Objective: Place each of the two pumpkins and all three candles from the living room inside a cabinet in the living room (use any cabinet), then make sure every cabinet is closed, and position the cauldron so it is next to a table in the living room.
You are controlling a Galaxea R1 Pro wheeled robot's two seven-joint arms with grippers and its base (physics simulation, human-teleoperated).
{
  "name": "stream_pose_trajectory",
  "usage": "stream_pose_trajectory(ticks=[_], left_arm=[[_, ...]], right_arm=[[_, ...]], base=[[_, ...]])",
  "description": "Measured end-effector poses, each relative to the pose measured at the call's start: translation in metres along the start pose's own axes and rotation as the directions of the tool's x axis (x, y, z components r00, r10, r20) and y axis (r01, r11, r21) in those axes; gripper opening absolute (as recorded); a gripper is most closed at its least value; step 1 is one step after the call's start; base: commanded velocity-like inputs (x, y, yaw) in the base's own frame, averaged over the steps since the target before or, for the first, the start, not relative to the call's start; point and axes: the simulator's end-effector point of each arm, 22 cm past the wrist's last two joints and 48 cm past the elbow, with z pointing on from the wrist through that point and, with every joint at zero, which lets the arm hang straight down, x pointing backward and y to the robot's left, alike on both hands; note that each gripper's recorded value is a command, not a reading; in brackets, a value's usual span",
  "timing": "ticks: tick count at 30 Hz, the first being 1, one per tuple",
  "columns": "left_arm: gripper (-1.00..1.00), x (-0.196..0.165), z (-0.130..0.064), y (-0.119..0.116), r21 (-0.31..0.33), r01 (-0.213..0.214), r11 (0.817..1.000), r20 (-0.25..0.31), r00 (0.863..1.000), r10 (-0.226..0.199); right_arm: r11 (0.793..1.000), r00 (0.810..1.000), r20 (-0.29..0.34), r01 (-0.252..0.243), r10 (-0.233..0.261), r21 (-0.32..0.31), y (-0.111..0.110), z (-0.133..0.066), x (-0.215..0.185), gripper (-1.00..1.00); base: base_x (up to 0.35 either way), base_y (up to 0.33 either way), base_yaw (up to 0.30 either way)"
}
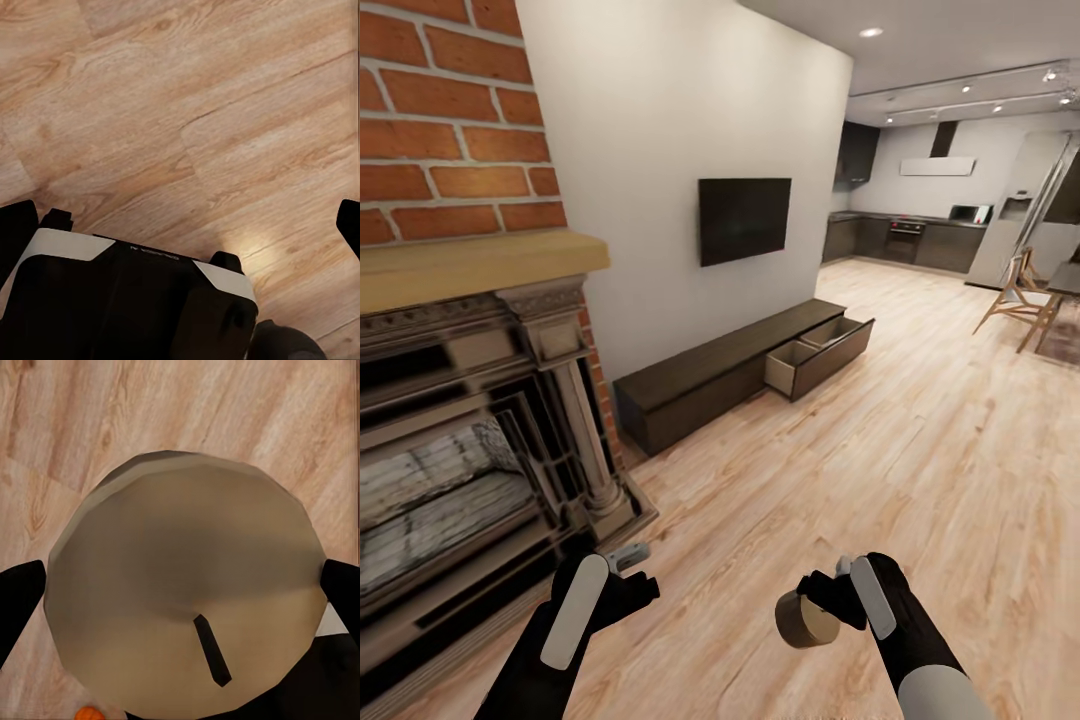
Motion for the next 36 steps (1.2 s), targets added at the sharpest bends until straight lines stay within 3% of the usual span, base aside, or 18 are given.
stream_pose_trajectory(ticks=[36], left_arm=[[1.00,0.0011,0.0005,0.0008,-0.002,-0.001,1.000,-0.002,1.000,0.001]], right_arm=[[1.000,1.000,0.000,0.002,-0.002,0.000,0.0001,-0.0003,0.0003,-1.00]], base=[[0.017,0.007,-0.278]])
